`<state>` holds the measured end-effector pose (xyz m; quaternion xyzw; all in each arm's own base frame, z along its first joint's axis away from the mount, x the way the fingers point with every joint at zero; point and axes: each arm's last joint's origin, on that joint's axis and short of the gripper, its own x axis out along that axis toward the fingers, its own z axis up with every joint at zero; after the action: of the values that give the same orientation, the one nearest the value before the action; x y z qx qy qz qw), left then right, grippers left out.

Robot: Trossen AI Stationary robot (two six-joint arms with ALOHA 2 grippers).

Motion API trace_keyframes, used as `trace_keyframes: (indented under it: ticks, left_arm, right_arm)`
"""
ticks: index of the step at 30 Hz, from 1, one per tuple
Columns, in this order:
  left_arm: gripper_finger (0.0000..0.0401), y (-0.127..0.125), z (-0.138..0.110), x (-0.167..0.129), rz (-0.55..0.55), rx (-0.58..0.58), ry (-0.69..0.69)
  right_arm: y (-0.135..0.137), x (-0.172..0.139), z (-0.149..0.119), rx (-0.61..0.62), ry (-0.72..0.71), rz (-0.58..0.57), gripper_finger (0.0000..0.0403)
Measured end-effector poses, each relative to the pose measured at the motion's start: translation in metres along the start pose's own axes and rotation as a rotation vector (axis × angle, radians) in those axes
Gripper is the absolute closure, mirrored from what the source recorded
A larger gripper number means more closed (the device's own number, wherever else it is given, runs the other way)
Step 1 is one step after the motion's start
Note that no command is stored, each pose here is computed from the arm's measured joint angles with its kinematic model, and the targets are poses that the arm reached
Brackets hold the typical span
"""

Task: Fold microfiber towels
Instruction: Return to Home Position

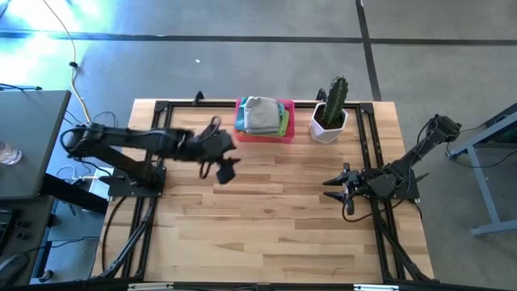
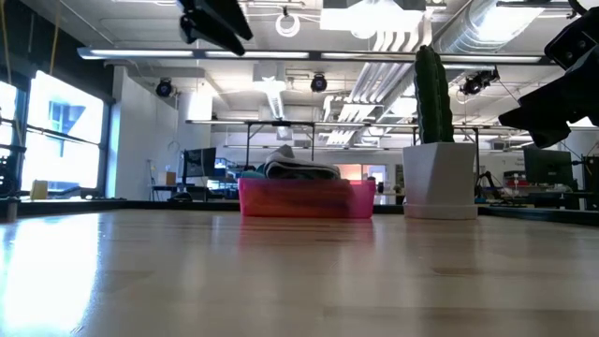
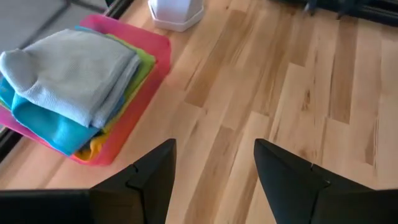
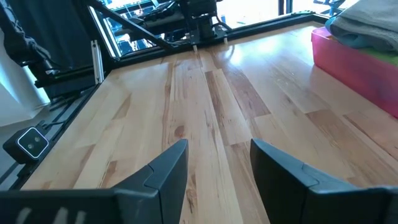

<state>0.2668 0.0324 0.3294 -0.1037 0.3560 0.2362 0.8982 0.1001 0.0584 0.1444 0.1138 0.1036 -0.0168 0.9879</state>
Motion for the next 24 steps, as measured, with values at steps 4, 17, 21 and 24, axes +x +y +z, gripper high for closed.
trace_keyframes:
  ticks: [4,17,21,24]
  left_arm:
    - [0.0194,-0.015,-0.035,-0.011,0.006,-0.008,-0.070]
    - [0.0194,-0.035,-0.121,0.016,-0.023,-0.139,-0.380]
    - [0.0194,-0.032,-0.142,0.026,-0.052,-0.185,-0.486]
    - [0.0194,-0.027,-0.159,0.032,-0.087,-0.174,-0.544]
  right_arm:
    - [0.000,0.000,0.000,0.000,0.000,0.000,0.0238]
    - [0.000,0.000,-0.001,-0.008,0.009,-0.004,0.0238]
    - [-0.001,0.000,-0.001,-0.010,0.012,-0.005,0.0238]
    - [-0.001,0.000,-0.001,-0.009,0.013,-0.006,0.0238]
